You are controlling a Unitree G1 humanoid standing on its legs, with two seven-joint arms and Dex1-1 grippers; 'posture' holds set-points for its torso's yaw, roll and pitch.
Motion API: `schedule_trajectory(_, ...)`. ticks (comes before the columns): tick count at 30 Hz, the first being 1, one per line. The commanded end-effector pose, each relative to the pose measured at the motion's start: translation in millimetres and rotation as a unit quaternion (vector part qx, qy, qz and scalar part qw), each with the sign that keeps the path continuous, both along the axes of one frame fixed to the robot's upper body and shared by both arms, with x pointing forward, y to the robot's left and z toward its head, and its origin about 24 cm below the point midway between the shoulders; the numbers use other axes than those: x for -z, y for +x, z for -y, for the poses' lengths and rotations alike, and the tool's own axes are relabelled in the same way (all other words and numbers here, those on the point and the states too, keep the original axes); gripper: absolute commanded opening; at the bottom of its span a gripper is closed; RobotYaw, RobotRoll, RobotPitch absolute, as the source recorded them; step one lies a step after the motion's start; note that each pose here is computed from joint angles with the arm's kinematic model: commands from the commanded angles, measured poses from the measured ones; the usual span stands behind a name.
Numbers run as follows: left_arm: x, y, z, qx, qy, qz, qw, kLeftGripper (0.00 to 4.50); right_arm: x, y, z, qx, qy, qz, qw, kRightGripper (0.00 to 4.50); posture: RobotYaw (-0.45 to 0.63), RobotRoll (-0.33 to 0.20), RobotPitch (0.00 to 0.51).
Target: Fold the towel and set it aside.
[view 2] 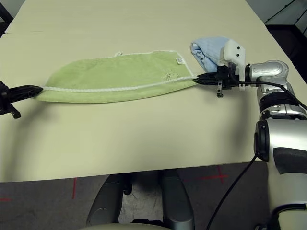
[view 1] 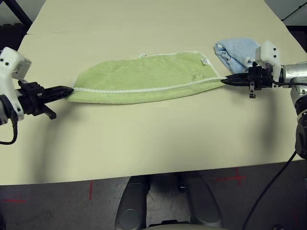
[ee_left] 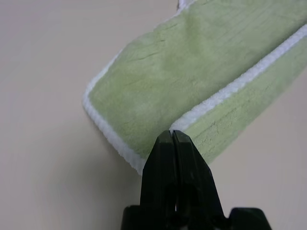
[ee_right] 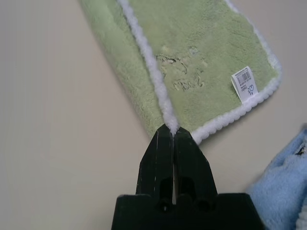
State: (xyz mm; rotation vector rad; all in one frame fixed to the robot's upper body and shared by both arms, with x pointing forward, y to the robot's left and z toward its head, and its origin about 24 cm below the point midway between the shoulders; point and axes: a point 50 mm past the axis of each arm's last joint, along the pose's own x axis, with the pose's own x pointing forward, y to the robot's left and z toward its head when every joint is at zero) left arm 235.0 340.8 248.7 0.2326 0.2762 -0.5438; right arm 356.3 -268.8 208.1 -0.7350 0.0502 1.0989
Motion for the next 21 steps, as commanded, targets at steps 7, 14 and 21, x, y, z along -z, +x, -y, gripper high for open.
schedule_trajectory(7, 12.0, -18.3, -12.3, -0.003, 0.014, -0.047, 0.999, 0.04, 12.1, -9.3, 1.4, -0.051, 0.026, -0.035, 0.998, 0.00, 0.01, 0.000, 0.220)
schedule_trajectory(14, 18.6, -21.5, -12.2, 0.003, 0.018, -0.074, 0.997, 0.04, 14.3, -10.3, -0.1, -0.054, 0.027, -0.066, 0.996, 0.00, 0.00, 0.000, 0.216)
schedule_trajectory(21, 17.3, -13.1, -11.9, -0.004, 0.023, -0.059, 0.998, 0.04, 13.6, -6.3, -11.2, -0.071, 0.038, -0.071, 0.994, 0.00, 0.00, 0.000, 0.220)
